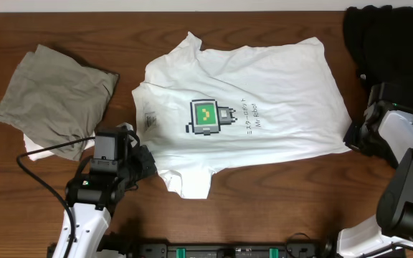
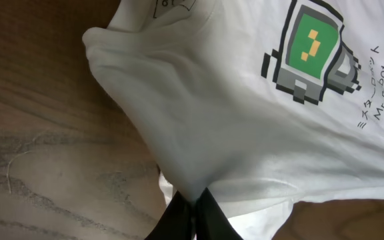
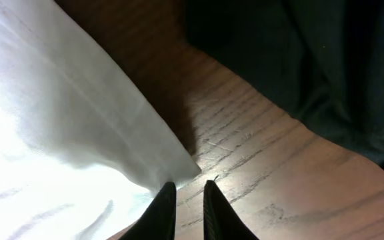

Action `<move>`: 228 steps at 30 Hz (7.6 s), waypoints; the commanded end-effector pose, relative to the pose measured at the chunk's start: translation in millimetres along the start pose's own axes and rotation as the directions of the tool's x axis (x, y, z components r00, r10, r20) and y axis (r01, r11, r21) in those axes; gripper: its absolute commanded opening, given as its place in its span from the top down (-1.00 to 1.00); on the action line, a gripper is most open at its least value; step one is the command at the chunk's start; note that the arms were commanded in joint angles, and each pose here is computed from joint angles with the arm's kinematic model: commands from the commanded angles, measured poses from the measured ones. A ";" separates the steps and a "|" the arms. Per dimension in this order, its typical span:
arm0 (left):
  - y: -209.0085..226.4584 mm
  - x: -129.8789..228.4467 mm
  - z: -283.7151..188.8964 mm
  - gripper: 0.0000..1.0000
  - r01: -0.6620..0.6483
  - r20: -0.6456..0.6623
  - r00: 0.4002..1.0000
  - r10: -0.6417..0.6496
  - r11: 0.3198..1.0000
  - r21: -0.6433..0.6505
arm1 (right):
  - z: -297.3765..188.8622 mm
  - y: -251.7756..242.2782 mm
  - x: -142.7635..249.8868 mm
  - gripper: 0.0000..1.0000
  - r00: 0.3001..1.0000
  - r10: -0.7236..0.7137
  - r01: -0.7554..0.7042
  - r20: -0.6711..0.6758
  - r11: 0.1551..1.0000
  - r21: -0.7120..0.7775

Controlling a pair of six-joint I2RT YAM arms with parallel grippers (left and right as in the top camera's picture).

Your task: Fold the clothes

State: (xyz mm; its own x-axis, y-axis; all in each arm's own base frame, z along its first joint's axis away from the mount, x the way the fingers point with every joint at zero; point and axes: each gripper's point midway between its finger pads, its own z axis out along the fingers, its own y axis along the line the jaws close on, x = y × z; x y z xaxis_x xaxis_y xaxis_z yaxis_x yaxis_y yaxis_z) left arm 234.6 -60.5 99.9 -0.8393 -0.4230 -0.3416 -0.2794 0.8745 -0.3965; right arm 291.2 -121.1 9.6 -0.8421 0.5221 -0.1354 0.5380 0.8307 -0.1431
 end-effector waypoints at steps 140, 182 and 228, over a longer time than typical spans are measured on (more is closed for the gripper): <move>-30.4 -86.0 -8.9 0.88 -0.078 0.255 0.964 0.076 0.997 -0.005 | -84.4 3.1 -18.3 0.97 0.946 0.154 -0.102 0.284 0.977 -0.189; -7.6 -116.3 78.5 0.88 -0.044 0.252 0.965 0.077 0.990 -0.134 | -16.0 58.1 -56.7 0.96 0.944 0.054 0.005 0.326 0.984 -0.178; 12.7 -8.3 36.2 0.30 -0.069 -0.142 0.989 0.049 0.988 -0.137 | -53.9 61.2 -59.6 0.58 0.922 0.041 0.056 0.386 0.970 -0.236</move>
State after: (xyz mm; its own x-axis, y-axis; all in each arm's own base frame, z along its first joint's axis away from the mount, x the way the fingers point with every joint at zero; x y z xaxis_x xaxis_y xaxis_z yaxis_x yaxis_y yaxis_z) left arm 267.3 -46.3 77.6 -0.8827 -0.3529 -0.3105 -0.2887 0.9283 -0.2344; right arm 369.2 -94.9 48.2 -0.7397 0.4657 -0.4858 0.4915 0.8669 0.0827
